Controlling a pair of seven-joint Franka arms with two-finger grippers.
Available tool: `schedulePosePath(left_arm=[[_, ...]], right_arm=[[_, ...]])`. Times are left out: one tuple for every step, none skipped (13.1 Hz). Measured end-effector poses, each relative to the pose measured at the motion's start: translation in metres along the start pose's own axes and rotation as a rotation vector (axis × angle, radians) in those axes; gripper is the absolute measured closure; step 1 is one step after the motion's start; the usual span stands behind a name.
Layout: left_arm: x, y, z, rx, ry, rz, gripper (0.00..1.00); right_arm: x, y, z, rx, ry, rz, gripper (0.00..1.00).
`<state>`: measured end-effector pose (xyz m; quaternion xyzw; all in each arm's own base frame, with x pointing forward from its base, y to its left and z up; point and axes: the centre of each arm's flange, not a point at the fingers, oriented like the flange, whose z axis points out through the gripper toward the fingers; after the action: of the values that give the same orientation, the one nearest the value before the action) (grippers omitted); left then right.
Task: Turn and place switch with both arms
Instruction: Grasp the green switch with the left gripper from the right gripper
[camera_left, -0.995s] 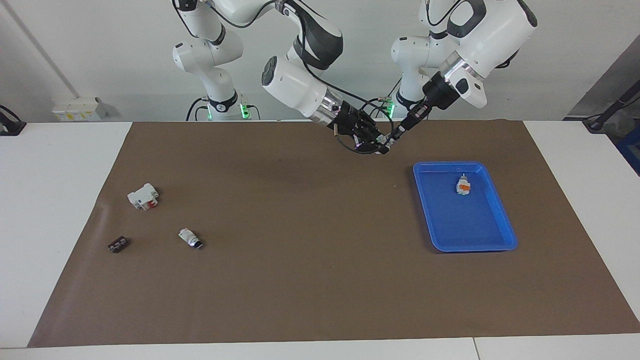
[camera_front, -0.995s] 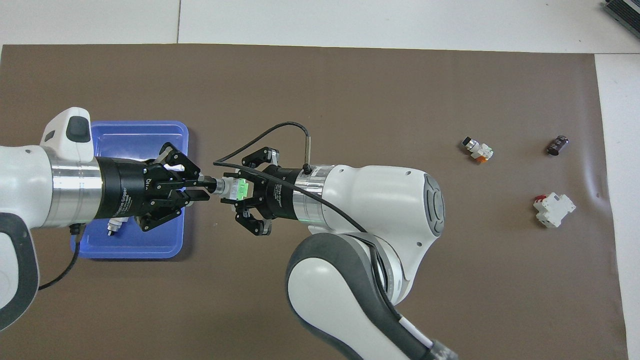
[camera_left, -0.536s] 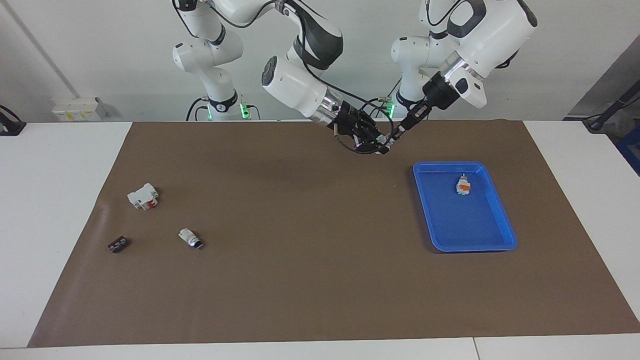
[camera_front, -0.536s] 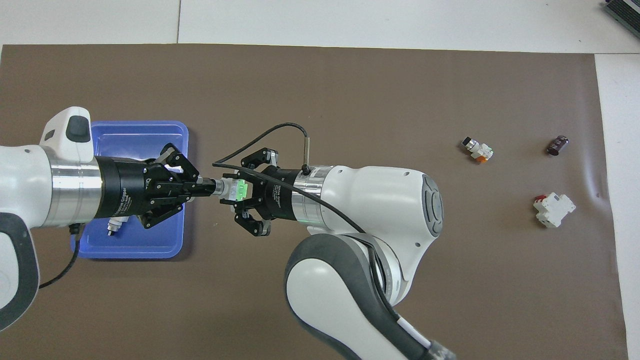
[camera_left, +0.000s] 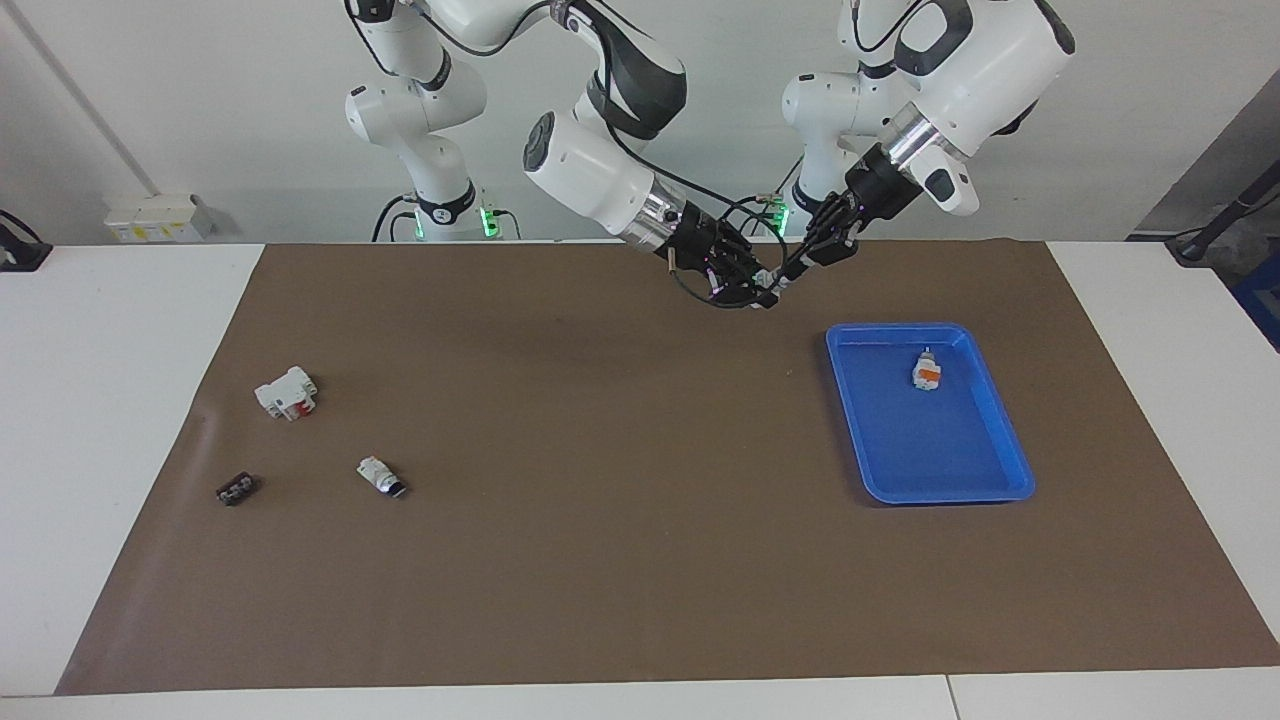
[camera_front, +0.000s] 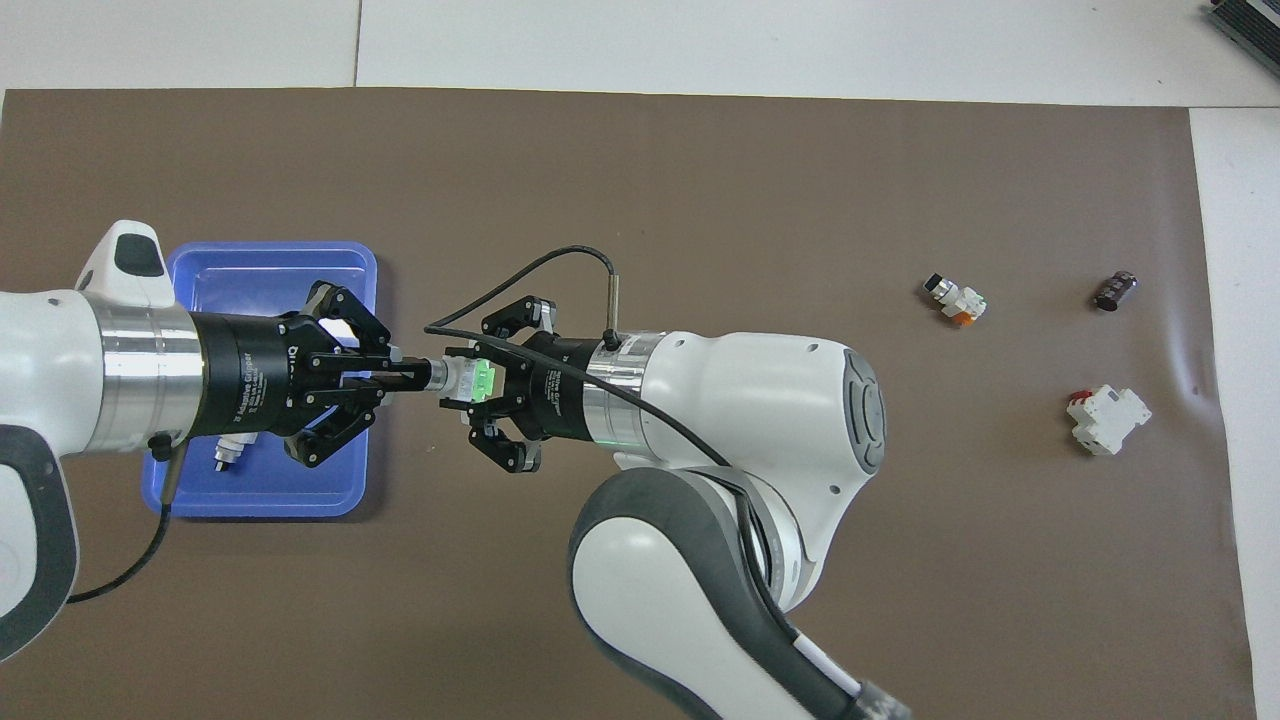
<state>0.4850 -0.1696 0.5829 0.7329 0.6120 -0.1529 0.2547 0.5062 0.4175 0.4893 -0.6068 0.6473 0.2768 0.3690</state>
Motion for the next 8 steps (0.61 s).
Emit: schedulePosePath(left_arm=[[-0.001, 0.0, 0.0, -0.003, 0.007, -0.094, 0.89], [-0.001, 0.0, 0.0, -0.007, 0.02, -0.174, 0.89], [-0.002, 0.0, 0.001, -0.011, 0.034, -0.252, 0.89], [-0.002, 0.0, 0.001, -0.014, 0.045, -0.324, 0.89], [-0.002, 0.0, 0.001, -0.017, 0.051, -0.389, 0.89], [-0.001, 0.0, 0.0, -0.02, 0.056, -0.456, 0.89], [-0.001, 0.0, 0.0, -0.024, 0.063, -0.525, 0.89], [0.0, 0.0, 0.0, -0.029, 0.071, -0.601, 0.89]], right_arm=[[0.0, 0.0, 0.0, 0.0, 0.0, 0.0, 0.59], [0.0, -0.001, 0.002, -0.001, 0.0, 0.001, 0.59], [0.001, -0.001, 0.004, -0.002, -0.001, 0.001, 0.59], [0.001, -0.001, 0.005, -0.004, -0.001, 0.002, 0.59], [0.001, -0.001, 0.006, -0.005, -0.002, 0.002, 0.59], [0.0, -0.001, 0.008, -0.006, -0.003, 0.002, 0.59], [0.0, -0.001, 0.01, -0.007, -0.003, 0.002, 0.59], [0.0, -0.001, 0.011, -0.008, -0.004, 0.002, 0.59]])
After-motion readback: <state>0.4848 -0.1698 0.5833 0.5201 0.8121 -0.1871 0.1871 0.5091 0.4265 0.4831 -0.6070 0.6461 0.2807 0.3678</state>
